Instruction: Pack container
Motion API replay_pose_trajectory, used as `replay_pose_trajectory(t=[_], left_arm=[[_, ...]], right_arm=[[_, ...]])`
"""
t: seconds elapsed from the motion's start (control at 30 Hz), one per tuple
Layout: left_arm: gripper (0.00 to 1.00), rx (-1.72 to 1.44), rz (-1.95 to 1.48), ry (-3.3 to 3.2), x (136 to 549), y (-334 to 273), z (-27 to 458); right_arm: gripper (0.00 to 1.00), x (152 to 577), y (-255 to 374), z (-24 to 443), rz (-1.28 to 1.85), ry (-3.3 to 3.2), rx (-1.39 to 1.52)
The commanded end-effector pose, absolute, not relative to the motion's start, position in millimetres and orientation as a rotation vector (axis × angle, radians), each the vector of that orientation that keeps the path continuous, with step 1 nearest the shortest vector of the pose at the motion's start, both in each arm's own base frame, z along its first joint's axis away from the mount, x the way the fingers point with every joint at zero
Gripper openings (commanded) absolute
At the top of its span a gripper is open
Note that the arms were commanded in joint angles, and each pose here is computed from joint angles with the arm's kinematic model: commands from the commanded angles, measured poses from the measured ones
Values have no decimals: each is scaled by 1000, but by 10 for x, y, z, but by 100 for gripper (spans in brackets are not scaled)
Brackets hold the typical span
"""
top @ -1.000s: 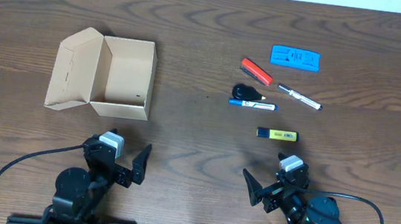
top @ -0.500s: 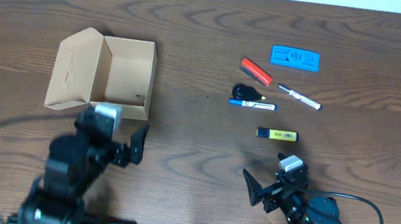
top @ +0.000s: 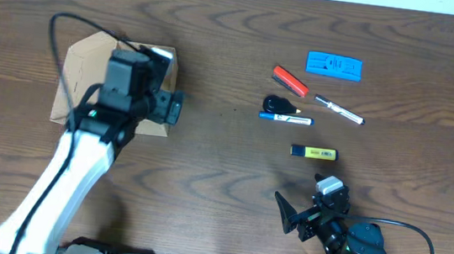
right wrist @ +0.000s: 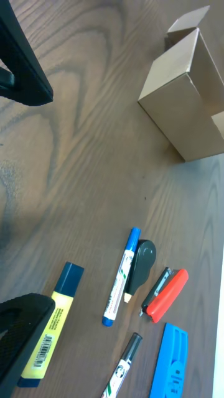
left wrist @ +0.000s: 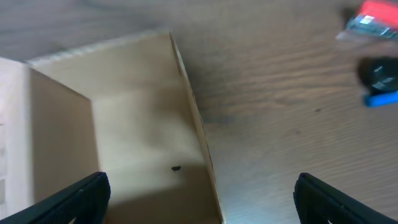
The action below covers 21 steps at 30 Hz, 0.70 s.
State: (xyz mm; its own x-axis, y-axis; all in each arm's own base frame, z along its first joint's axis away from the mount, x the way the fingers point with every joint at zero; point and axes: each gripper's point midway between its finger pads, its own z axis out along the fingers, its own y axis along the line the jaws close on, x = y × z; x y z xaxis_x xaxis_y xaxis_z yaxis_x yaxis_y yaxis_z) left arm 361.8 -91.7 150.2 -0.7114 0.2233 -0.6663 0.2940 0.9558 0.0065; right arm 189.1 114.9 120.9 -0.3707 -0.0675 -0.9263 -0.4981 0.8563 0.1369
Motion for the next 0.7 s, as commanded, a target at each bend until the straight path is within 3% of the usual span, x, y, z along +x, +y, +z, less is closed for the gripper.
replay_pose_trajectory(t=[0.0,0.33,0.4,0.47,0.57,0.6,0.67], left_arm=[[95,396,-85,2446,3725,-885,1235],[95,411,-74,2555,3792,-894,729],[99,413,-73,2567,3802,-896,658],[79,416,-72,2584,3804,-897,579],[27,419,-71,2605,3798,-896,488],[6,420,-70,2608,3796,-895,475],[6,426,-69,2607,3797,-897,475]], right_arm=[[99,1883,1160,1204,479,1908,-434],[99,1883,1160,1204,479,1908,-434],[99,1883,1160,1204,479,1908,-434],[99,1883,1160,1204,479,1908,-434],[99,1883,1160,1204,479,1908,-434],[99,1883,1160,1204,479,1908,-434],[99,1883,1160,1204,479,1908,-434]])
